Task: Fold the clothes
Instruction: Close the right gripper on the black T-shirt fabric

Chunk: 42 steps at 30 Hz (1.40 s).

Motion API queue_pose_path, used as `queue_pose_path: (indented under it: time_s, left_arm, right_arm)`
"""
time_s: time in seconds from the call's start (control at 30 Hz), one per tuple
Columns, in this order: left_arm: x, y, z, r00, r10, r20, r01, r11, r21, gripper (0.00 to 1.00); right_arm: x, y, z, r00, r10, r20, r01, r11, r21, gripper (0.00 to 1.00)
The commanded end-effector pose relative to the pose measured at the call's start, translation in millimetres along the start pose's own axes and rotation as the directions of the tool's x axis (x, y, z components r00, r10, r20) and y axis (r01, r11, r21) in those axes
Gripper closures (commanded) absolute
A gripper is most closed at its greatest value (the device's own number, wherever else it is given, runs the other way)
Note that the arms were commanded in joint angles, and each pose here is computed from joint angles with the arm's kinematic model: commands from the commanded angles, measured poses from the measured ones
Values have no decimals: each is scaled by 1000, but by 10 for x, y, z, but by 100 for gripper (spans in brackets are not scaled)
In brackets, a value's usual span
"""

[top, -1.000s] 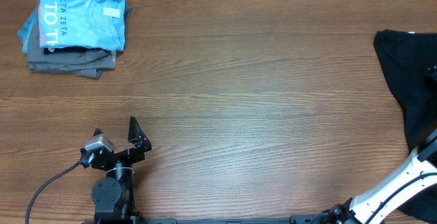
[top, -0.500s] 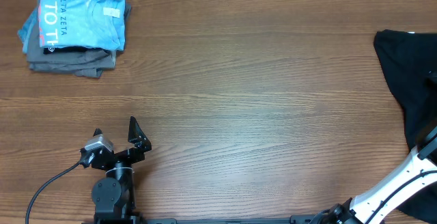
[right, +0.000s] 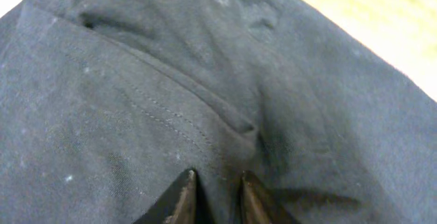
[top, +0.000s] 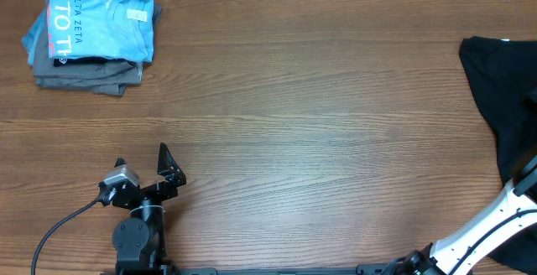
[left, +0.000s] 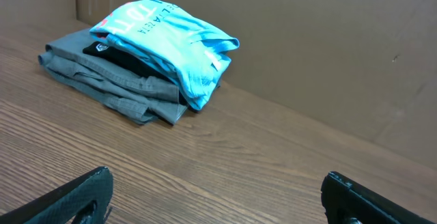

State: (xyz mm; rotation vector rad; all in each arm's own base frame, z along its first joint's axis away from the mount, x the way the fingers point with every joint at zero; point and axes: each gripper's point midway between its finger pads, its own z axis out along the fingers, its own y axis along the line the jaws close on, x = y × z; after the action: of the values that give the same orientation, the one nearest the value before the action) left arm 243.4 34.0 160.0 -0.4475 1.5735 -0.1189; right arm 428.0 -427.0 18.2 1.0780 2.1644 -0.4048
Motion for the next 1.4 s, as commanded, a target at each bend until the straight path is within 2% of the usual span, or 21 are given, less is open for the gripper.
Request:
queue_pose_path:
  time_s: [0.0, 0.1, 0.17, 0.37, 0.4, 0.43, 0.47, 0.8, 0.93, 1.03, 1.37]
  left_arm:
    - [-16, 8, -4, 1000, 3, 12, -3, 1000, -6, 0]
    - [-16, 9, -4, 1000, 3, 12, -3, 1000, -7, 0]
    - [-16, 9, -4, 1000, 3, 12, -3, 1000, -7, 0]
    - [-16, 9, -4, 1000, 3, 12, -3, 1000, -7, 0]
    - [-16, 9, -4, 1000, 3, 12, -3, 1000, -7, 0]
    - [-16, 8, -4, 1000, 3, 12, -3, 1000, -6, 0]
    - [-16, 9, -4, 1000, 3, 12, -3, 1000, -7, 0]
    - [-16, 9, -4, 1000, 3, 12, -3, 1000, -7, 0]
    - [-16, 8, -4, 1000, 3, 12, -3, 1000, -6, 0]
    - [-16, 9, -4, 1000, 3, 12, -3, 1000, -7, 0]
    - [-16, 8, -4, 1000, 3, 12, -3, 1000, -6, 0]
  right_arm:
    - [-264, -11, -68, 999, 1, 46, -2, 1000, 28, 81]
    - [-335, -46, -105, 999, 0, 48, -3, 999, 53, 80]
    - [-366, -56, -123, 999, 0, 47, -3, 998, 59, 73]
    - [-378, -54, -135, 999, 0, 43, -2, 998, 59, 72]
    - [-377, -54, -135, 999, 0, 42, -2, 998, 59, 71]
    - [-379, -53, -135, 999, 0, 43, -2, 998, 58, 63]
    - [-379, -54, -135, 999, -1, 43, -2, 998, 59, 61]
    - [-274, -83, -43, 1000, 0, 22, -2, 998, 64, 61]
    - [-282, -80, -41, 1000, 1, 25, -3, 998, 62, 69]
    - [-257, -85, -27, 1000, 1, 22, -2, 998, 63, 66]
    - [-271, -46, 1, 999, 3, 37, -5, 999, 38, 65]
